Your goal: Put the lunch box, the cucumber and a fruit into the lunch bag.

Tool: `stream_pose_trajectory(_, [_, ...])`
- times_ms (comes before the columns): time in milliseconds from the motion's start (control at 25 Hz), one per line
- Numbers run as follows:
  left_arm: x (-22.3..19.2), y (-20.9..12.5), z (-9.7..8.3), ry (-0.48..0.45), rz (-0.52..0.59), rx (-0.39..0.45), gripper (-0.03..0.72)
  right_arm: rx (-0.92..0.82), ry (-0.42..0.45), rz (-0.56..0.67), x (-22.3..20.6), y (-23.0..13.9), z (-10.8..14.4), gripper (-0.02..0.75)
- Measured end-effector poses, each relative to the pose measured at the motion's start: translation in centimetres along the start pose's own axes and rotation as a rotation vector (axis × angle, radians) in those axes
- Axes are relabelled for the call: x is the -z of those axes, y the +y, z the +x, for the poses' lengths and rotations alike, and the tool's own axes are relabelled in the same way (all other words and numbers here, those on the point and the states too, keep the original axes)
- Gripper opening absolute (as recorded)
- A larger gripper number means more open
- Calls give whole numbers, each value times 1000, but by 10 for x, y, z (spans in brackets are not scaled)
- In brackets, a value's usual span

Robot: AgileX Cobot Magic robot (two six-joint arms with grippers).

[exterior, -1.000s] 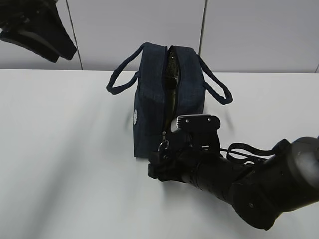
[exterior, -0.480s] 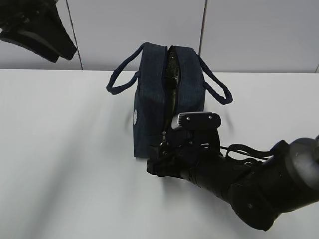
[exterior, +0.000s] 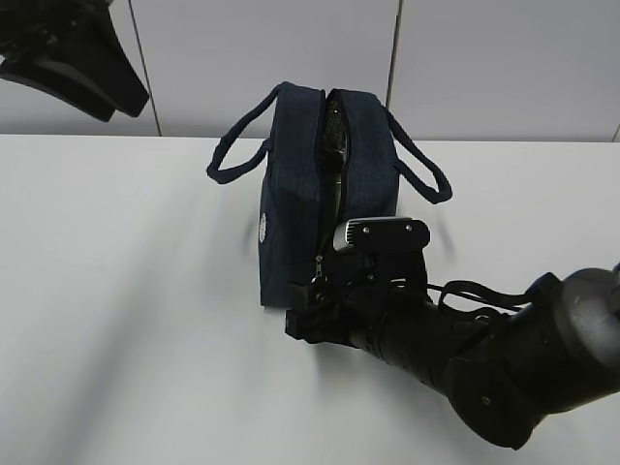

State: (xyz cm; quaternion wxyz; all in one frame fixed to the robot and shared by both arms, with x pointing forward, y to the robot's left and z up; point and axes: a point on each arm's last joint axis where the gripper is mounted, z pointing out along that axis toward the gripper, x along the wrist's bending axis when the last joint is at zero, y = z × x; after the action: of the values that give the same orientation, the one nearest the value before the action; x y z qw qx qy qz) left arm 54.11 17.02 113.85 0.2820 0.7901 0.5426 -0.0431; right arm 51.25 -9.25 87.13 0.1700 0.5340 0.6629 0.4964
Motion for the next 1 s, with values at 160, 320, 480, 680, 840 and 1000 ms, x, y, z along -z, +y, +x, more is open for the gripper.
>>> stream_pose_trajectory(160, [0, 0, 0, 0, 0, 0, 239, 0, 0, 0, 0, 0, 0, 468])
stream_pose_trajectory(320, [0, 0, 0, 0, 0, 0, 239, 0, 0, 0, 0, 0, 0, 440])
stream_pose_trajectory(480, [0, 0, 0, 0, 0, 0, 239, -1, -1, 0, 0, 0, 0, 337])
stream_pose_trajectory(680, [0, 0, 0, 0, 0, 0, 239, -1, -1, 0, 0, 0, 0, 271])
stream_pose_trajectory(840, [0, 0, 0, 0, 0, 0, 239, -1, -1, 0, 0, 0, 0, 263])
stream_pose_trajectory(1000, [0, 0, 0, 0, 0, 0, 239, -1, -1, 0, 0, 0, 0, 230])
